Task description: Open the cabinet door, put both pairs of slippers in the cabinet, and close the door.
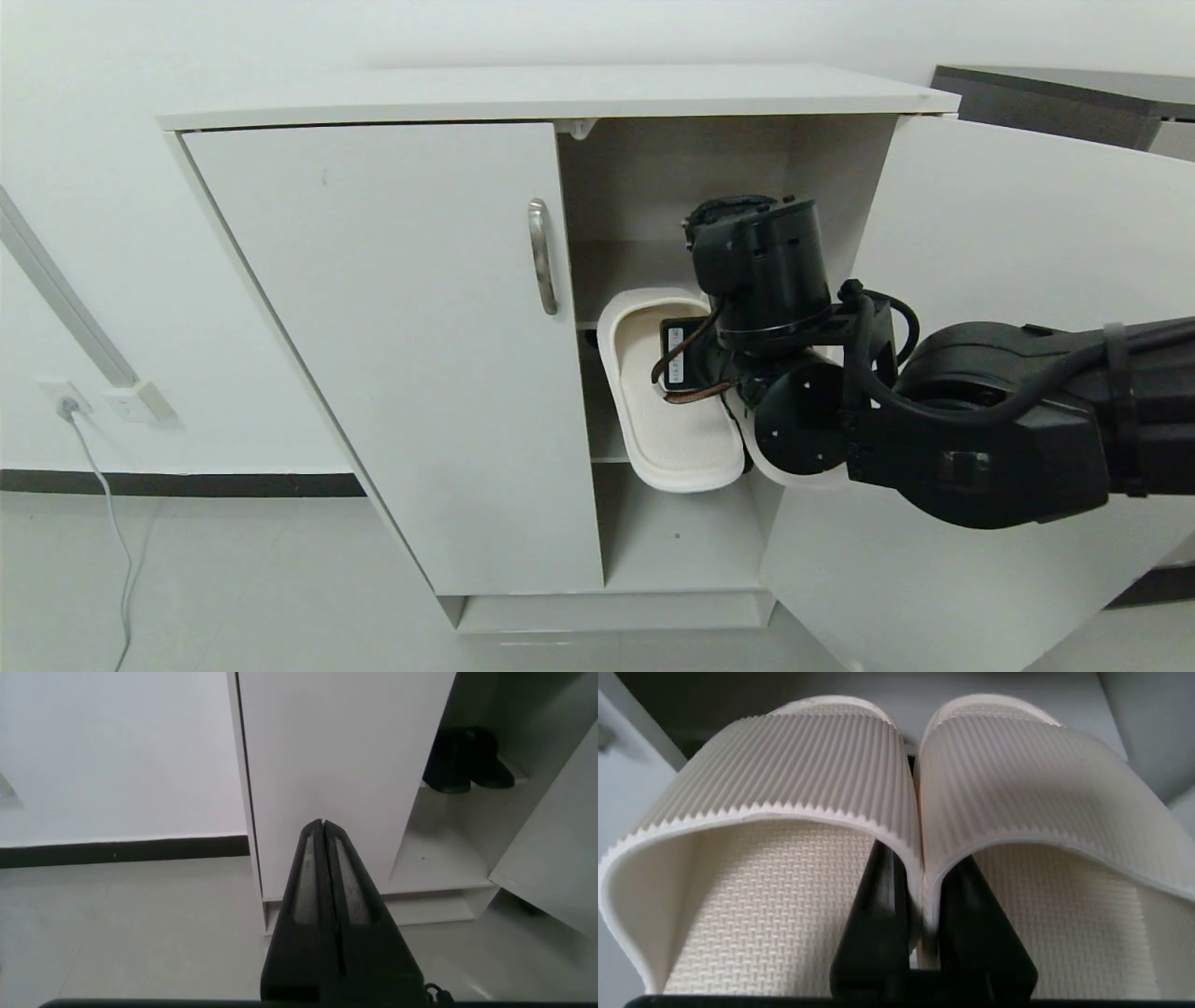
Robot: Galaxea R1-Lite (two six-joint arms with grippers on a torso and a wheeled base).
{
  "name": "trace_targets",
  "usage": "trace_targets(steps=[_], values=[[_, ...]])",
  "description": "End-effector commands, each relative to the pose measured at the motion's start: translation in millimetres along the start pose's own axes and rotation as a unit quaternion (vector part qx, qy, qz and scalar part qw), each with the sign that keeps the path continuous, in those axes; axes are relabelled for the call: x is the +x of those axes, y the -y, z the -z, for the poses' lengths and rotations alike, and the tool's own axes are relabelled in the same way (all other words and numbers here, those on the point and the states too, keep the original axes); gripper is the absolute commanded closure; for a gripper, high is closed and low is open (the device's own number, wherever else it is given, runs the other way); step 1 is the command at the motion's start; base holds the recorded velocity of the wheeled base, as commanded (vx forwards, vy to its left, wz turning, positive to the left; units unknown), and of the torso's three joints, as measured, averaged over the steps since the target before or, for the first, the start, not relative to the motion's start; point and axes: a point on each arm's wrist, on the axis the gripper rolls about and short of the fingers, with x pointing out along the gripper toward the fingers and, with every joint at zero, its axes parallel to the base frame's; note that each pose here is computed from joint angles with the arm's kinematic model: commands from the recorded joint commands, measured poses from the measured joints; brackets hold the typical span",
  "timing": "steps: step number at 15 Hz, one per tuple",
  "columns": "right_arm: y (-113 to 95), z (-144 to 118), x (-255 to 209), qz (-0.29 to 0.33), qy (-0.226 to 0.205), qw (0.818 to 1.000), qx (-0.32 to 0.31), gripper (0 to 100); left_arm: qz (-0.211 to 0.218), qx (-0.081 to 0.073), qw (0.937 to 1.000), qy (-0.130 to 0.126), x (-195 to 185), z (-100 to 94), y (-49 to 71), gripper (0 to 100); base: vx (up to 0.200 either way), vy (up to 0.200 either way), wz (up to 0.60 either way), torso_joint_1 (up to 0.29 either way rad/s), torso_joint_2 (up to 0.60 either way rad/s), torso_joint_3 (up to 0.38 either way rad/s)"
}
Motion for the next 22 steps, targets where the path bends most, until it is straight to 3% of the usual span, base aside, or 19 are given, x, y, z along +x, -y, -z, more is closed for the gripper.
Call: trace_targets(steps=[1,8,19,22], values=[[2,-5,-2,0.000,0.005,1.000,0.003,100,0.000,0.000,1.0000,0.001,0,-0.1,0.0,100,0.000,0.000,0.00,0.000,0.00,0.000],[2,-3,-1,0.000,0.003,1.000,0.002,100,0.000,0.002,1.0000,0.000,0,0.1,0.0,100,0.000,0.000,0.00,0.000,0.00,0.000],[-6,6,9,0.000,0.006,1.000,0.004,100,0.000,0.002,1.0000,0.001,0,-0.1,0.0,100,0.200,0.000,0.00,0.003,0.00,0.005],[-12,8,22,0.005,0.010,1.000,0.004,100,0.000,0.001,1.0000,0.001,0,-0.1,0.0,100,0.000,0.000,0.00,0.000,0.00,0.000]])
